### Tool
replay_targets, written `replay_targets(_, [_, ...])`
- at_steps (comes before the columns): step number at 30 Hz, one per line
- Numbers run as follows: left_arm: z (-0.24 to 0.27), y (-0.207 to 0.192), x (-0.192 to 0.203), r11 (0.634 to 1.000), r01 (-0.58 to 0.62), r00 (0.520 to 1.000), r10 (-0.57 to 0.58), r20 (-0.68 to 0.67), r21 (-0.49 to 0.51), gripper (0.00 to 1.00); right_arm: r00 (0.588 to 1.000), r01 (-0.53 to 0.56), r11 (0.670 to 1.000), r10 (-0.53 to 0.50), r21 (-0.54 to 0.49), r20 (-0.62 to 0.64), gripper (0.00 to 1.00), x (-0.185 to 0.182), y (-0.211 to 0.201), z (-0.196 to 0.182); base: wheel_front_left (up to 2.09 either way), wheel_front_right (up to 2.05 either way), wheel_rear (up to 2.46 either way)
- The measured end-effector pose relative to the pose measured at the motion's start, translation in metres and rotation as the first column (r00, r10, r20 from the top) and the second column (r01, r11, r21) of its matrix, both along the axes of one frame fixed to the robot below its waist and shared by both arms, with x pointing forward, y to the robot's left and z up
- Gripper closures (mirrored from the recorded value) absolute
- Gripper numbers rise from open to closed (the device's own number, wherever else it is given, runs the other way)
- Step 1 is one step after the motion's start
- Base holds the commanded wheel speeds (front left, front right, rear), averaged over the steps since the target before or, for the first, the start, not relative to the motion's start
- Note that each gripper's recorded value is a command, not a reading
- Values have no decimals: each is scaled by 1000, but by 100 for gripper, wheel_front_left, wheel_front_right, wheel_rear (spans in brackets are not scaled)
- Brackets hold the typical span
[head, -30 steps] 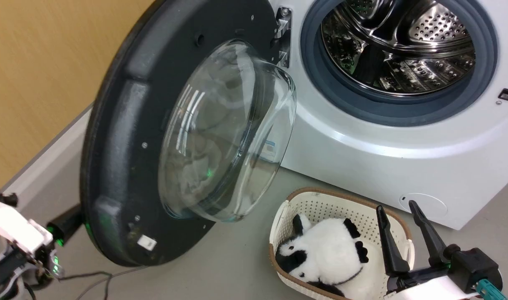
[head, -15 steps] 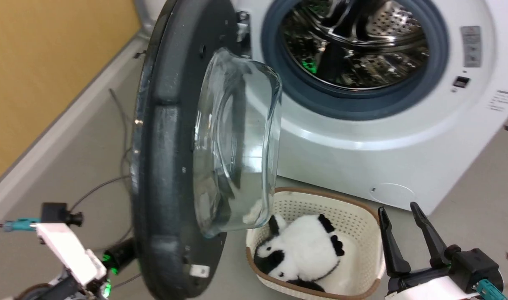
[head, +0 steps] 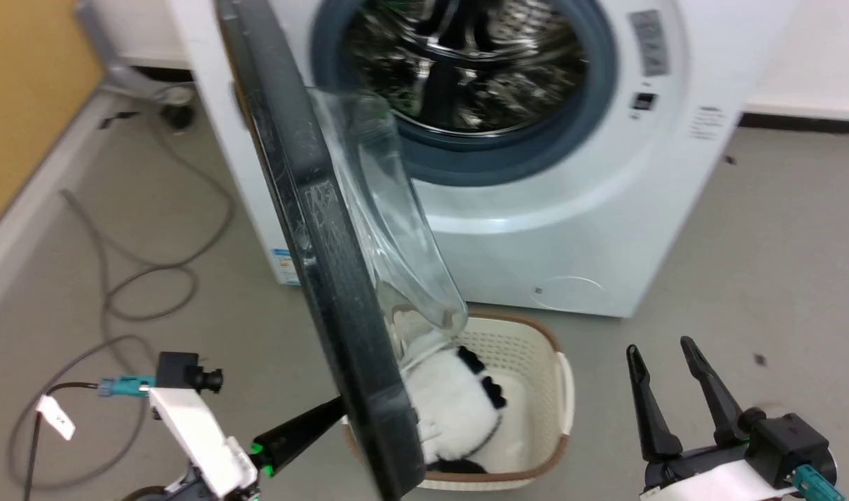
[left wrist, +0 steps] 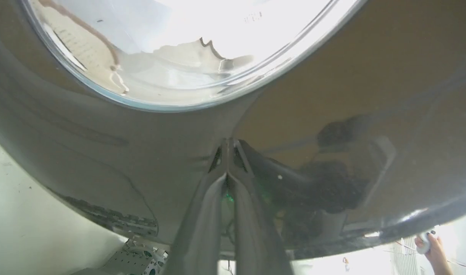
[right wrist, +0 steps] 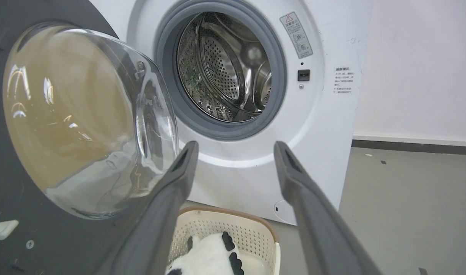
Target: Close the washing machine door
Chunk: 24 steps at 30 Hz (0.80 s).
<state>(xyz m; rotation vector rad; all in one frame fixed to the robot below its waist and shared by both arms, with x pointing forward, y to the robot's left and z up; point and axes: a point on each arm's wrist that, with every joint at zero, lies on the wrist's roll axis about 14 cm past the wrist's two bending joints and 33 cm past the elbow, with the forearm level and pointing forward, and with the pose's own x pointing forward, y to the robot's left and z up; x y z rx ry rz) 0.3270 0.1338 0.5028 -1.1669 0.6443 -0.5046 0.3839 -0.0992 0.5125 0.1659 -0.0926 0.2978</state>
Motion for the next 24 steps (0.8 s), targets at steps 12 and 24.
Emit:
replay_targets(12, [-3,-77,64,997,38,998,-34,57,-70,100,975,222,975,-222,-5,-23,0,-18,-73,-5,0,0,0])
replay_targets(24, [4,-135,136,998,-22,986,32,166,-65,100,918,390,920,-391,-19,-63,0,-41,-126,-14,0,0,0])
